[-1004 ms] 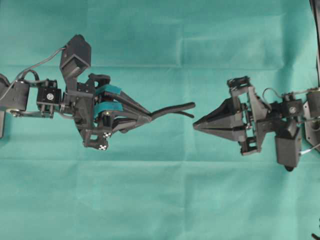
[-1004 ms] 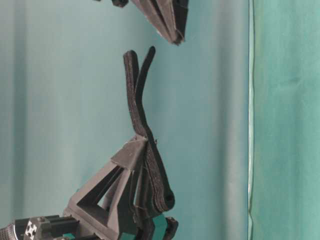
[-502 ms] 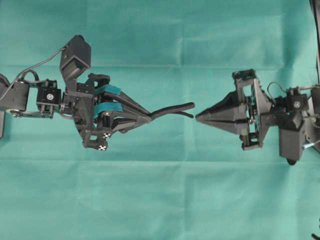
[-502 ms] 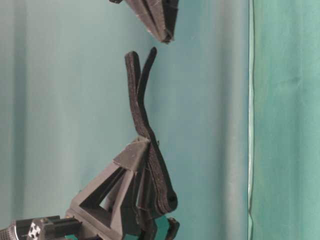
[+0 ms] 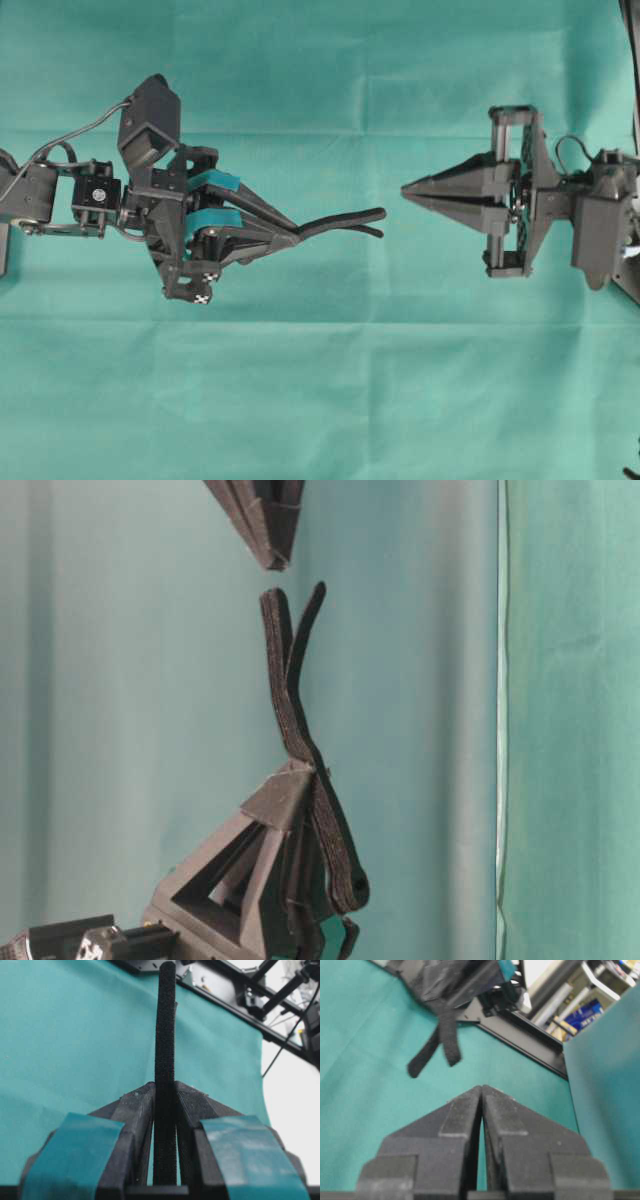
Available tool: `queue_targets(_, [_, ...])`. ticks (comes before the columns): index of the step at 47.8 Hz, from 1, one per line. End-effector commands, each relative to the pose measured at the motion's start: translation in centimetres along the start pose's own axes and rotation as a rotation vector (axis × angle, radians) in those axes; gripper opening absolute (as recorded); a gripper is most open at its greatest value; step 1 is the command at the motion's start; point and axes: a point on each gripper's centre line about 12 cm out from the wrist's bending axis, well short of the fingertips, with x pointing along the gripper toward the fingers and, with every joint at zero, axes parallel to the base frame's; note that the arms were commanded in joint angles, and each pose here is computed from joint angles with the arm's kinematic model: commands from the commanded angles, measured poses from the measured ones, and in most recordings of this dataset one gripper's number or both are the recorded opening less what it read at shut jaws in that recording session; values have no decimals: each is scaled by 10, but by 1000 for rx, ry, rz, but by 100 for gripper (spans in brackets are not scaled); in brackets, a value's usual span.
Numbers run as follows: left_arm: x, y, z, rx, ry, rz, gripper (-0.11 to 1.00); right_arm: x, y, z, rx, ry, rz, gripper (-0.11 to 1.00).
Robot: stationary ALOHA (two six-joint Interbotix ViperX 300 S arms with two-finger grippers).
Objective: Peel off the Velcro with your right arm.
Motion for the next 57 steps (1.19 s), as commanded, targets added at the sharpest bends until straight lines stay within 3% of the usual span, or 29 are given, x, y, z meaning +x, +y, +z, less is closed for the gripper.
queue_targets(1, [-4, -7, 10, 29, -32, -21, 11, 0, -7, 8, 50, -25, -34, -9])
queue_targets(23, [-14, -1, 12, 217, -43, -4, 11, -3, -15, 9, 255, -28, -68, -9])
queue_targets(43, [-18, 21, 9, 351, -30, 58, 11, -1, -15, 12, 327, 6, -49, -9])
queue_targets(57, [-19, 24, 5, 436, -1, 70, 11, -2, -15, 9, 343, 15, -49, -9])
